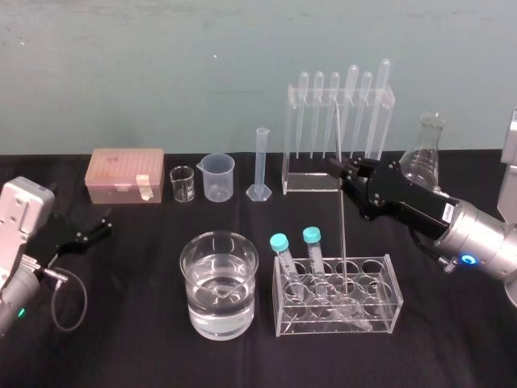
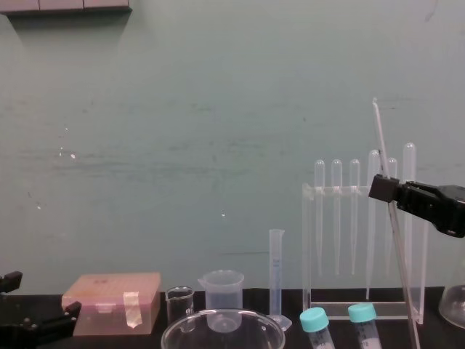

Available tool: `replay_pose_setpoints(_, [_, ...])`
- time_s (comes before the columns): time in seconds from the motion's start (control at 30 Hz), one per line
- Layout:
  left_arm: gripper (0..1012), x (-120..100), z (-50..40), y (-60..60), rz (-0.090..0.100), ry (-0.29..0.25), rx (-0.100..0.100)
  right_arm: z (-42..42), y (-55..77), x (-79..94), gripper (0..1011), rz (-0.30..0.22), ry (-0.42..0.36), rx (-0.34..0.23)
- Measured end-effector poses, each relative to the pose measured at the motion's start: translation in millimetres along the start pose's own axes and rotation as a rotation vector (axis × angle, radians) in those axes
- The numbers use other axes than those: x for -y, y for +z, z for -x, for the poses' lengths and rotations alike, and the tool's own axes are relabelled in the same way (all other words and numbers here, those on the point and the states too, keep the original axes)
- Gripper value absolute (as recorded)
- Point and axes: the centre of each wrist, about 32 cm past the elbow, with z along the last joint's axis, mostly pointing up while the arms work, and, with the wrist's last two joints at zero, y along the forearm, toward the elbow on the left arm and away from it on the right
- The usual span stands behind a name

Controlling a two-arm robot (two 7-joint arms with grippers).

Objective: Hold the thermometer with one hand and immerse one end into the beaker, then reinsert it into the test tube rack.

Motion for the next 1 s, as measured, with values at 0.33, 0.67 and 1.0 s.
replay_pose_setpoints(0.33, [1008,0.0,0.0,0.0,0.000,0.000,0.000,-0.5,-0.3,-1.2,56,0.003,0.004,0.012])
replay_pose_setpoints(0.67, [1008,0.0,0.0,0.0,0.000,0.000,0.000,-0.4,-0.3,-0.9,56,0.003,0.003,0.010])
replay_pose_setpoints(1.0, [1008,0.0,0.0,0.0,0.000,0.000,0.000,-0.3,-0.2,-0.7,56,0.002,0.002,0.008])
